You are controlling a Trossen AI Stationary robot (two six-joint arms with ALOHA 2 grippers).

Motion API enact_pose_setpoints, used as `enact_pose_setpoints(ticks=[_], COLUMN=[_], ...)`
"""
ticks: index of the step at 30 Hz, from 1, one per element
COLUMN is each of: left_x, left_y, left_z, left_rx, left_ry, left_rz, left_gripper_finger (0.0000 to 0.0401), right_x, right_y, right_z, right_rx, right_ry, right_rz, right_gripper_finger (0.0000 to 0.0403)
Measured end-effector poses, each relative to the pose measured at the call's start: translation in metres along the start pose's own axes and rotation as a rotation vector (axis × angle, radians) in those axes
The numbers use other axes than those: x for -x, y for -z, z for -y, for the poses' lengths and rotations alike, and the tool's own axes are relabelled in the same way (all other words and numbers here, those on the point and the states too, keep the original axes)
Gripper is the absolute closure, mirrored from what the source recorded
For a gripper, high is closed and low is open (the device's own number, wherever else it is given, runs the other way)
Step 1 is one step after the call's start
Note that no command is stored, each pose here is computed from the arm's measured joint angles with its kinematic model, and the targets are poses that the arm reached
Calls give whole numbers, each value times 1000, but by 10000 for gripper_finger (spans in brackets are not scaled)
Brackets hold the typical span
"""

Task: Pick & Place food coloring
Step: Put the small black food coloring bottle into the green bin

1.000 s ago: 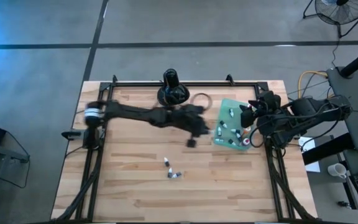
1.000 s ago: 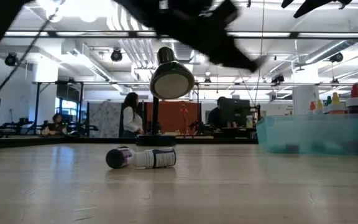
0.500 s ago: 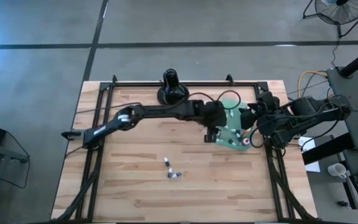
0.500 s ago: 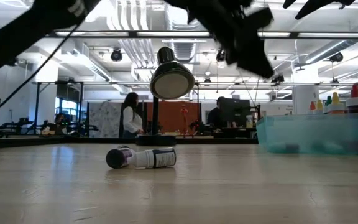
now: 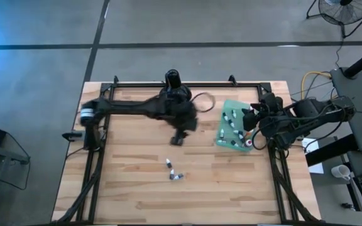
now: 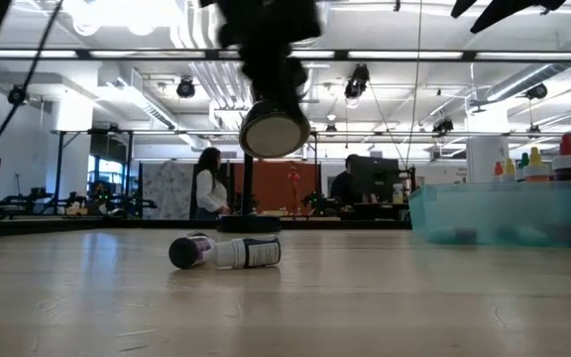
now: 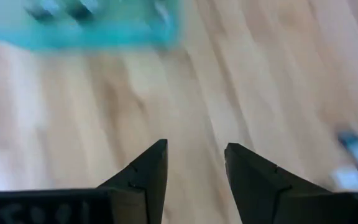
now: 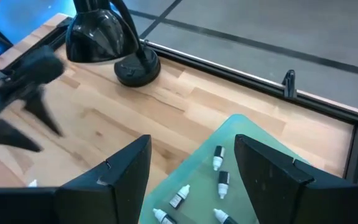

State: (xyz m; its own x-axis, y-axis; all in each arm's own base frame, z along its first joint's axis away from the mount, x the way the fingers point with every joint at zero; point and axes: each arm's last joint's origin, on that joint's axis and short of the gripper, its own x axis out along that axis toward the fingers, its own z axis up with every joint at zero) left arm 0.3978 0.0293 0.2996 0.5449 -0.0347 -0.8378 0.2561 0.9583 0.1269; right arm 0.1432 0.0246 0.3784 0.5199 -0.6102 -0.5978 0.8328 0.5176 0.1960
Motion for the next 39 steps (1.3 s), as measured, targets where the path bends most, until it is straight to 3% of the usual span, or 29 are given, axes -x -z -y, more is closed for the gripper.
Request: enact_pose_setpoints(ticks=[4, 9, 12, 16, 22, 32, 39], left_x=[-6, -27, -39, -48, -58, -77, -94], left_y=[47, 92, 112, 117, 118, 125, 124], left_z=[38, 93, 124, 148, 145, 138, 131], left_rx=[-85, -215, -323, -436, -388, -419, -326], left_ry=[106, 193, 244, 237, 136, 131, 161], left_rz=[-20, 76, 67, 101, 81, 40, 4], left_gripper_finger=[268, 268, 268, 268, 268, 268, 269], right_x=[-2, -4, -4, -4, -4, -5, -11], right_y=[3, 4, 4, 5, 5, 6, 10], right_z=[0, 0, 0, 0, -1, -2, -11], right_rx=[19, 41, 40, 24, 7, -25, 0], right_ry=[8, 13, 11, 10, 1, 1, 23], right_rz=[-3, -5, -8, -12, -31, -36, -47], right_gripper_finger=[179, 179, 179, 179, 179, 179, 179])
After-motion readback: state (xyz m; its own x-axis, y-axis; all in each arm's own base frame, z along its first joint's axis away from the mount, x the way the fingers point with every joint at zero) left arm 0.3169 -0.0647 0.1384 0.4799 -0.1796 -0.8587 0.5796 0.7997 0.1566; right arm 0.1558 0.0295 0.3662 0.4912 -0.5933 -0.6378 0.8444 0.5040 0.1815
